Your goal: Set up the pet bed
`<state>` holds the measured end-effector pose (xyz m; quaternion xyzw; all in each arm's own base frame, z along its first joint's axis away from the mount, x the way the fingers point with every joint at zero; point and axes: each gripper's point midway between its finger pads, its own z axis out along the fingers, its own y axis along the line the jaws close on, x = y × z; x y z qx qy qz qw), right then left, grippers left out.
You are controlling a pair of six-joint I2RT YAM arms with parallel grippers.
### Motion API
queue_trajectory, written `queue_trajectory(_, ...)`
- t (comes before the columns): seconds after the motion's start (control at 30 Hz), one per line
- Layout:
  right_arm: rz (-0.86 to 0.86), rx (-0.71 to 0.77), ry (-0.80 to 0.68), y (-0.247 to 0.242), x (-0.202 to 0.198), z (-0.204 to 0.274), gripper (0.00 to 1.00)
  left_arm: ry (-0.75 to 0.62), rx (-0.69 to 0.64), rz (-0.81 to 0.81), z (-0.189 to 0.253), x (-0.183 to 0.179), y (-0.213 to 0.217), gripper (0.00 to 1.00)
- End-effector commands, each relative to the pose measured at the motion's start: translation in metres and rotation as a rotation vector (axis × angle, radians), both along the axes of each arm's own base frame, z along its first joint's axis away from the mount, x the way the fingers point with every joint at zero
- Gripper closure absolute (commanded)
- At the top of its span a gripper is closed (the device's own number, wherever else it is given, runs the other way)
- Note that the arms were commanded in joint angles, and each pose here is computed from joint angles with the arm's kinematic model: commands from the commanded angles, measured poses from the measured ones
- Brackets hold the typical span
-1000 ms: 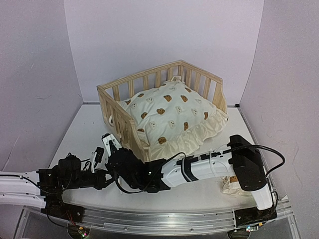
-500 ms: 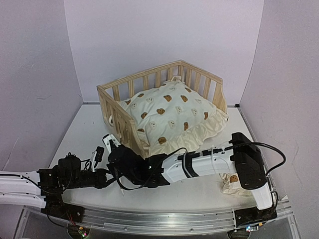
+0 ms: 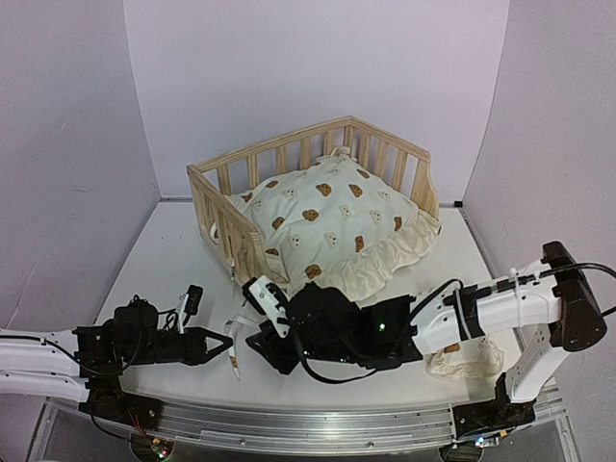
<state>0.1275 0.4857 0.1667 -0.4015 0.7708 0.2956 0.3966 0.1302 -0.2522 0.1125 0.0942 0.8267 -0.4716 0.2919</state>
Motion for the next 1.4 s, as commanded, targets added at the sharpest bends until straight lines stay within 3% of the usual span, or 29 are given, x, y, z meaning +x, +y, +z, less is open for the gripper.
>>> queue_trajectory(0.0,0.072,0.154,-0.143,0.023,-0.004,-0.008,0.61,-0.025,-0.086,-0.003,0.025,0.002,-0.007,1.0)
queue_trajectory(0.23,-0.025,0.303,-0.368,0.038,0.011,-0.023,0.66,-0.015,-0.086,-0.003,0.023,0.001,-0.007,1.0)
queue_trajectory(0.5,-0.086,0.275,-0.487,0.05,0.029,-0.051,0.7,-0.027,-0.094,-0.003,0.029,0.002,-0.008,1.0)
queue_trajectory(0.67,-0.1,0.285,-0.514,0.056,0.037,-0.067,0.69,-0.032,-0.101,-0.002,0.033,0.002,-0.007,1.0)
queue_trajectory(1.2,-0.202,0.378,-0.569,0.078,0.067,-0.071,0.55,-0.029,-0.095,-0.005,0.035,0.002,-0.008,1.0)
queue_trajectory(1.37,-0.238,0.388,-0.571,0.078,0.075,-0.073,0.56,-0.029,-0.099,-0.002,0.036,0.002,-0.007,1.0)
